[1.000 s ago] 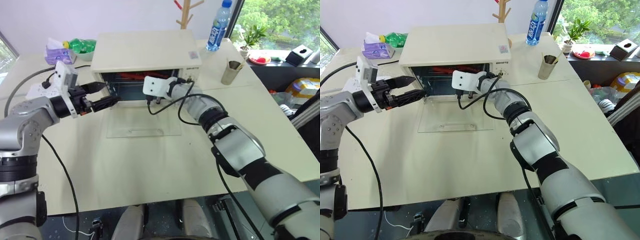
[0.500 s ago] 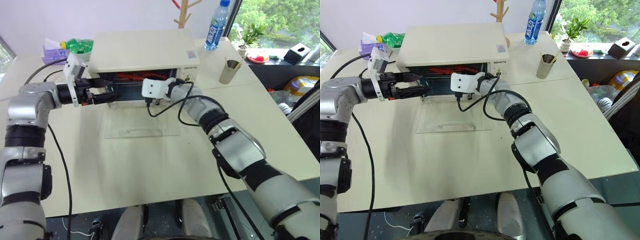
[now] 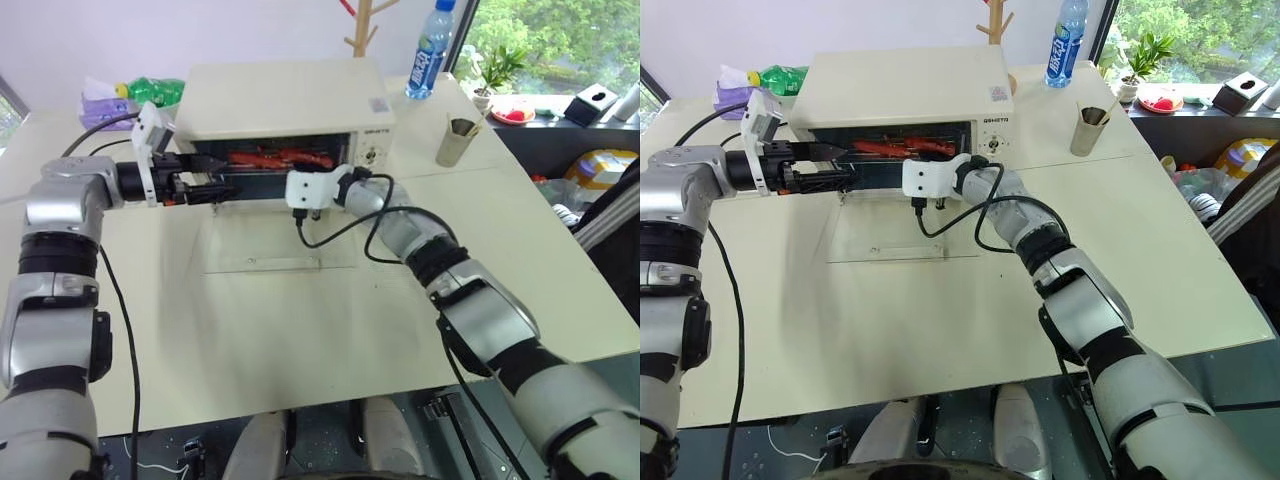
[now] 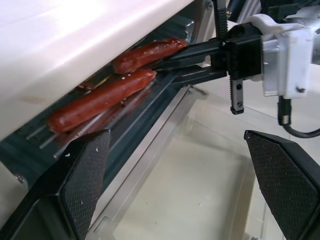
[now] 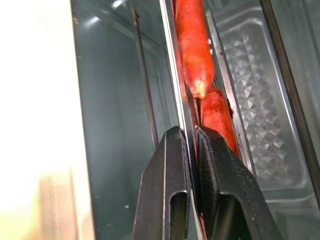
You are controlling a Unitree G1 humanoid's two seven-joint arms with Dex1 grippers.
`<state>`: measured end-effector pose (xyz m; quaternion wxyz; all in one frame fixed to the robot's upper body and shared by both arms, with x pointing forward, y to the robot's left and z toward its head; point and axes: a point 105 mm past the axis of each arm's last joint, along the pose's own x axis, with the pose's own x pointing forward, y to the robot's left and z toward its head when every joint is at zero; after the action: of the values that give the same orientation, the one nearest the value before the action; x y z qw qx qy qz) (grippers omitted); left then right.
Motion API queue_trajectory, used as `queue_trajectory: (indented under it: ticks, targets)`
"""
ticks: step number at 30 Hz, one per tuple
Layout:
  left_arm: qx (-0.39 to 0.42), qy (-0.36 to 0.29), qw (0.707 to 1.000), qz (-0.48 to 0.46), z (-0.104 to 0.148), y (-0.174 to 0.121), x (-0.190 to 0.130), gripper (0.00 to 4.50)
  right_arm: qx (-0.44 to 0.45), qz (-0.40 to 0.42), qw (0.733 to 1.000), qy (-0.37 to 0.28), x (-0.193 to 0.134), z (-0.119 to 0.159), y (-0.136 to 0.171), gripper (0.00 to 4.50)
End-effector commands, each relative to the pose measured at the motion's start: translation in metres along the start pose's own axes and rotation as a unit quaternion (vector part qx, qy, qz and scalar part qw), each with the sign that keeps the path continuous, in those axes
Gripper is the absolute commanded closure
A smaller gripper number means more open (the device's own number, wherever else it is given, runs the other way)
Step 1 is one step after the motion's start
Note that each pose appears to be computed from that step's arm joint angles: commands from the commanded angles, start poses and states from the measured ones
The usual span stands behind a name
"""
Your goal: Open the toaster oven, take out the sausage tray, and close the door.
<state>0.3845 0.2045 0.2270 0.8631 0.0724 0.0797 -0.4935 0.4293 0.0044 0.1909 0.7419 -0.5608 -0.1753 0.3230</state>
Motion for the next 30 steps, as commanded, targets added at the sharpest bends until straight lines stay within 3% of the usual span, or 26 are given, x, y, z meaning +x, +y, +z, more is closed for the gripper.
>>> queue_trajectory:
  ticks: [1, 7, 12, 30]
  targets:
    - [0.026, -0.015, 1.000, 0.005, 0.016, 0.000, -0.007, 0.00, 0.006, -0.040, 0.998, -0.046, -0.005, 0.027, -0.021, 4.43]
    - [0.025, -0.016, 1.000, 0.004, 0.016, -0.001, -0.008, 0.00, 0.021, -0.031, 0.999, -0.038, -0.005, 0.026, -0.016, 4.43]
    - [0.026, -0.019, 0.999, 0.008, 0.017, -0.001, -0.009, 0.00, 0.012, -0.028, 0.999, -0.028, -0.001, 0.023, -0.017, 2.39]
    - [0.030, -0.022, 0.999, 0.019, 0.020, 0.002, -0.012, 0.00, 0.007, -0.029, 0.999, -0.037, 0.003, 0.028, -0.017, 2.39]
